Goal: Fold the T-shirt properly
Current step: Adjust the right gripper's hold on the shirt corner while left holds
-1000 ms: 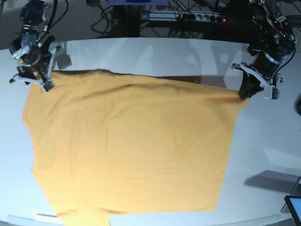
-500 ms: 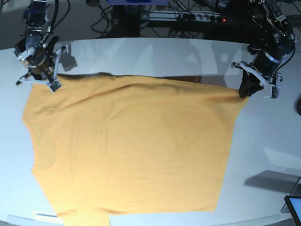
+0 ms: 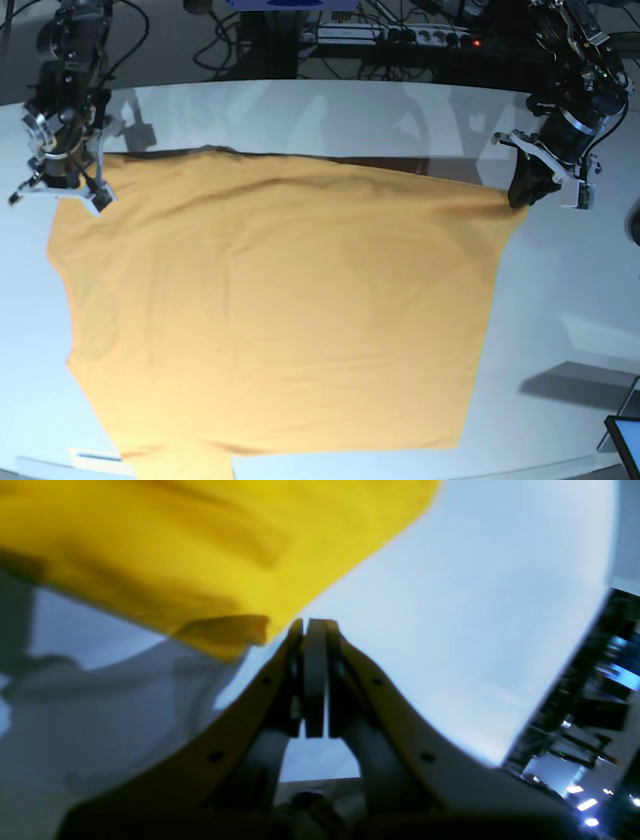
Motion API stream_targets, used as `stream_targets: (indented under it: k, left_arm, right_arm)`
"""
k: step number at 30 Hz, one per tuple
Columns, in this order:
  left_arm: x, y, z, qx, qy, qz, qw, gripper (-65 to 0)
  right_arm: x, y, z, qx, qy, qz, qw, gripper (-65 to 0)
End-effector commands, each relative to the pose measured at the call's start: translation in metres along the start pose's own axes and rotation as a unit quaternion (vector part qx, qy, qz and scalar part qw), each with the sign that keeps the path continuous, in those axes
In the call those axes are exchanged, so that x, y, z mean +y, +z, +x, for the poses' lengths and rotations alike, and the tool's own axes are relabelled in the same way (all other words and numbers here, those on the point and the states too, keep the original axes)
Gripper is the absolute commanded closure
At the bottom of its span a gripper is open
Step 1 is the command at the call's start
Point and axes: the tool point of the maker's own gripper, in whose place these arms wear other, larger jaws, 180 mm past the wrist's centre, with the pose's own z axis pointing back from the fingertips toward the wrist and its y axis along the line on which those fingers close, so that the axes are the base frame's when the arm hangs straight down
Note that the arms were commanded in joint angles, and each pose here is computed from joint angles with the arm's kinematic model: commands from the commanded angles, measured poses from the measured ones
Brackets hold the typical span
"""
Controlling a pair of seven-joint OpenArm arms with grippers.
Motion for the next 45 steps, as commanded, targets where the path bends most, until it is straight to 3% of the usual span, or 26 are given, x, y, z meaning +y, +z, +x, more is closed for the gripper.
stream_targets:
  k: [1, 4, 9, 13, 16, 20, 30, 40, 45]
  left_arm:
    - [0.000, 0.003, 0.013, -0.021, -0.010, -0.003, 1.000, 0.0]
    - [0.000, 0.003, 0.013, -0.022, -0.010, -0.003, 1.000, 0.0]
    - [0.000, 0.003, 0.013, -0.022, -0.010, -0.003, 1.000, 0.0]
    - [0.000, 0.003, 0.012, -0.021, -0.009, -0.003, 1.000, 0.0]
    - [0.000, 0.003, 0.012, -0.021, -0.010, -0.003, 1.000, 0.0]
    - [0.000, 0.003, 0.012, -0.021, -0.010, -0.003, 1.000, 0.0]
    - [0.000, 0.003, 0.011, -0.019, -0.009, -0.003, 1.000, 0.0]
    - [0.004, 0.000, 0.001, -0.009, 0.006, -0.003, 1.000, 0.0]
    - [0.007, -0.001, -0.005, -0.001, 0.013, -0.002, 1.000, 0.0]
  right_arm:
    - [-0.008, 0.003, -0.001, 0.002, 0.000, -0.015, 0.9999, -0.6]
    - [0.002, 0.003, 0.003, -0.003, -0.014, 0.000, 0.9999, -3.5]
    - [0.008, 0.004, -0.010, -0.004, -0.106, 0.023, 0.9941, -23.5]
    - [-0.006, 0.005, -0.033, 0.001, -0.193, 0.049, 0.9799, -35.5]
    - [-0.028, 0.010, -0.057, 0.008, -0.259, 0.061, 0.9640, -42.9]
    - [-0.045, 0.018, -0.072, 0.004, -0.293, 0.074, 0.9533, -43.4]
    - [-0.014, 0.021, -0.060, -0.009, -0.315, 0.135, 0.9395, -43.4]
    - [0.028, 0.023, -0.038, -0.024, -0.259, 0.190, 0.9466, -42.9]
    - [0.036, 0.019, -0.016, -0.073, -0.188, 0.155, 0.9672, -33.2]
